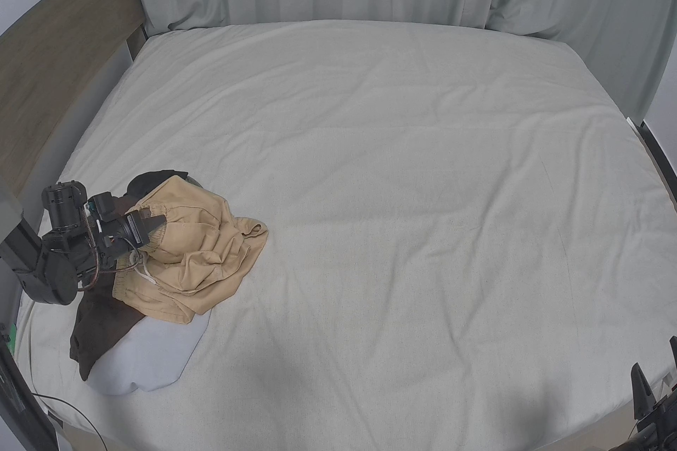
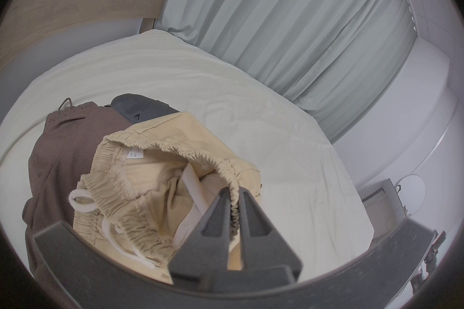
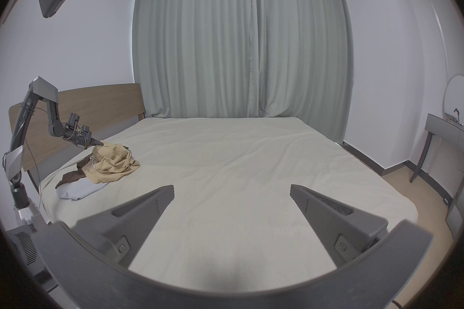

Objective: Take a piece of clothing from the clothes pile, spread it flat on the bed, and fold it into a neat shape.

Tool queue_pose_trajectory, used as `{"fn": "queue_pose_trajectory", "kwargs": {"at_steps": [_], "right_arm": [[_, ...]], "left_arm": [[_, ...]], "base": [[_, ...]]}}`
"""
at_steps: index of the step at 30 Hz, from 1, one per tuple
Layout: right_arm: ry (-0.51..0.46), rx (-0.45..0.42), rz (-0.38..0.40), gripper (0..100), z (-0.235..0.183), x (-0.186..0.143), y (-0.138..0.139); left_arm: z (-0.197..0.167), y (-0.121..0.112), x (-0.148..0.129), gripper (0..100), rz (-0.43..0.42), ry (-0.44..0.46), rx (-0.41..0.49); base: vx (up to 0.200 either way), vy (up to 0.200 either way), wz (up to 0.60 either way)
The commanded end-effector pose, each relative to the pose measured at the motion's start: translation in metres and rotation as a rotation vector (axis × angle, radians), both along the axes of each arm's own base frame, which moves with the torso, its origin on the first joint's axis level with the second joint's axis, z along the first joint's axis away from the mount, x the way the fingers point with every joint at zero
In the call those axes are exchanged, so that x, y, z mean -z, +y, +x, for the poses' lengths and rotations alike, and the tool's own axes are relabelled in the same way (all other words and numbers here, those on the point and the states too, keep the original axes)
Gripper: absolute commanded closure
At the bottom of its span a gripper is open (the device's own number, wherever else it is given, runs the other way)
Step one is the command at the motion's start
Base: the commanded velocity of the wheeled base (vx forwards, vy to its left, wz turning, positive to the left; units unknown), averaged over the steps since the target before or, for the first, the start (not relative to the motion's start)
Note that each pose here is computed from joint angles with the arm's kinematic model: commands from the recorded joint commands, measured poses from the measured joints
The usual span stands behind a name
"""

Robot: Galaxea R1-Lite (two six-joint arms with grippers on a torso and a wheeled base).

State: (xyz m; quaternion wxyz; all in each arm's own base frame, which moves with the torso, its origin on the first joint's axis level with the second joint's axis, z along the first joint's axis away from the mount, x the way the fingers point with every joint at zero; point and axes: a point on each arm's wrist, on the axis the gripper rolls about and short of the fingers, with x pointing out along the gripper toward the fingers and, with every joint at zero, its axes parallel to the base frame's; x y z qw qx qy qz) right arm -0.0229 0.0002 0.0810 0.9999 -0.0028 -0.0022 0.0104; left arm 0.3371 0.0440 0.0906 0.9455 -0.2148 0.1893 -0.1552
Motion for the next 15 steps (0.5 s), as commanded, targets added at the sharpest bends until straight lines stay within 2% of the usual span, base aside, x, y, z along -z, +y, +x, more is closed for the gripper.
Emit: {"fn": "queue_pose_trajectory", "kwargs": {"at_steps": [1,8,15], "right_arm": [[0.001,-0.001,-0.001,0,0.000,0.005,0.000],[0.001,-0.001,-0.001,0,0.000,0.005,0.000],[0.001,-0.001,-0.001,0,0.000,0.005,0.000]], "left_arm": [[-0.002,0.000,-0.002,0,0.001,-0.008,-0.003],[0.006,-0.011,-0.005,0,-0.001,-0.040,0.025],[0.011,-0.015,0.001,0,0.000,-0.032,0.032]], "base": [[0.000,0.000,0.00],[0.000,0.000,0.00],[0.000,0.000,0.00]]}}
